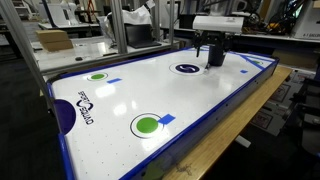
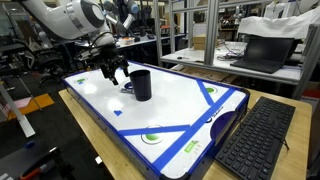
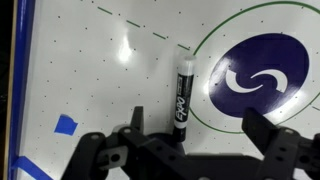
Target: Put the black marker inside the black cup
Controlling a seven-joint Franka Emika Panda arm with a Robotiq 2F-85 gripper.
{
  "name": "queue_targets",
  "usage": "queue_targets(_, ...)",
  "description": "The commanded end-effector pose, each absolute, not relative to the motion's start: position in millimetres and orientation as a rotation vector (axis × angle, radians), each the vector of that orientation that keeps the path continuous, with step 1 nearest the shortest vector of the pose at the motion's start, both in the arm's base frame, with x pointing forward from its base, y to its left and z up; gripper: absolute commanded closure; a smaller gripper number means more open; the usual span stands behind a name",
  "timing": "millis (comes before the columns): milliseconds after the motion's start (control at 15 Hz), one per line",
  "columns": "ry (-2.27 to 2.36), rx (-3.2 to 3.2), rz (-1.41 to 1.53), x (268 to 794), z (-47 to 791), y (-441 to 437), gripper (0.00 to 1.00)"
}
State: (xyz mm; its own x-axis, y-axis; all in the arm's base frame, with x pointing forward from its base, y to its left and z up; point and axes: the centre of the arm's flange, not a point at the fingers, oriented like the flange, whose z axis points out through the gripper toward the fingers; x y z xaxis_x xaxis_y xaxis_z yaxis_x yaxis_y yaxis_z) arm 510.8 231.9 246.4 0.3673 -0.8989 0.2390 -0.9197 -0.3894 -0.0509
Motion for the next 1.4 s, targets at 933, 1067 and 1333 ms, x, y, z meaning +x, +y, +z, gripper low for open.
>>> queue_targets(933, -1.721, 2.544, 0.463, 502, 198, 253, 0.26)
queue_targets(1067, -1.727, 2.539, 0.463, 500, 198, 255, 0.4)
queue_targets(1333, -1.713, 2.52, 0.461, 499, 197, 255, 0.66)
